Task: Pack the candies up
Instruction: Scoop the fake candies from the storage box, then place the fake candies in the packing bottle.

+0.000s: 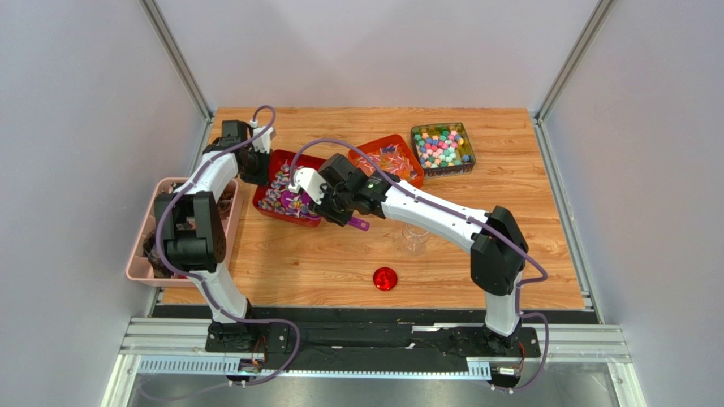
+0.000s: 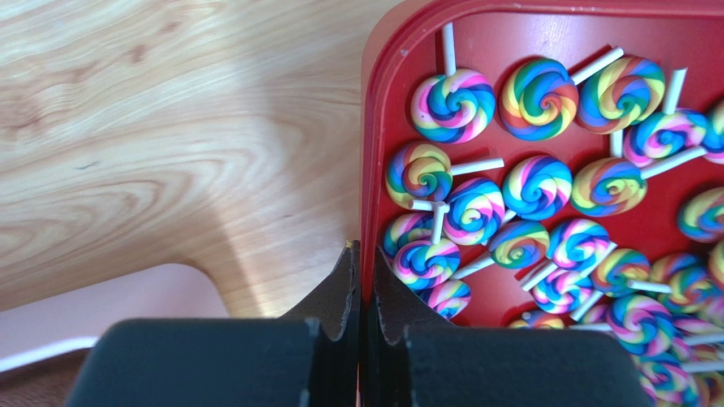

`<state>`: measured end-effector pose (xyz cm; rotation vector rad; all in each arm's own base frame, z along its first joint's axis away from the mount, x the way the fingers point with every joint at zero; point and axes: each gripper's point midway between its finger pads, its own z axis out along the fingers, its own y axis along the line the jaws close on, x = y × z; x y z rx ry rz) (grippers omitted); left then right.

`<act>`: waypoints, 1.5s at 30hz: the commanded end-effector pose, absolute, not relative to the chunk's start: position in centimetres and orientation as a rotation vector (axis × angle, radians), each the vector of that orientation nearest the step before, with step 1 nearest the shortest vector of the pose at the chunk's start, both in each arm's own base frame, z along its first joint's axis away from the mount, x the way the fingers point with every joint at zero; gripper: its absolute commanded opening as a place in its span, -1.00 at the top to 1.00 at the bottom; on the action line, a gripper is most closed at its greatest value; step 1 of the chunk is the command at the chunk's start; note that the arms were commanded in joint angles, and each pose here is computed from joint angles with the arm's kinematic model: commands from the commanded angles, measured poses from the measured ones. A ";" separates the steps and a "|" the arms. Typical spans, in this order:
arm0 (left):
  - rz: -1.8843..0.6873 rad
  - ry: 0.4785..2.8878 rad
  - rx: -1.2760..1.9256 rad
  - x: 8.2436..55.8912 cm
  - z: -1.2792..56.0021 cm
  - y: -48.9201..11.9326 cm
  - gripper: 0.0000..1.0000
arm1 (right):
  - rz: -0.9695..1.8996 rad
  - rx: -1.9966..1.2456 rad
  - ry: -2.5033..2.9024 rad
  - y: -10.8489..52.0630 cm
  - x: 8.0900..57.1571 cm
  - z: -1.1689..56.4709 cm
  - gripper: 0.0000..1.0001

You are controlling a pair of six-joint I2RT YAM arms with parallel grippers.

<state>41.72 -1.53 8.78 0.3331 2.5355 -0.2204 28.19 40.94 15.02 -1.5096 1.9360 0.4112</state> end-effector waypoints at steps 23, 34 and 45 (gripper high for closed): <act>-0.339 2.493 0.309 43.1 9.6 -1.9 1.00 | 0.429 -1.184 1.832 27.2 33.1 29.3 1.00; -0.336 2.485 0.347 42.0 9.5 -2.0 1.00 | 0.260 -1.329 1.907 19.7 30.2 27.8 1.00; -0.340 2.480 0.369 40.9 9.3 -2.1 1.00 | 0.040 -1.571 2.072 12.8 25.4 24.9 1.00</act>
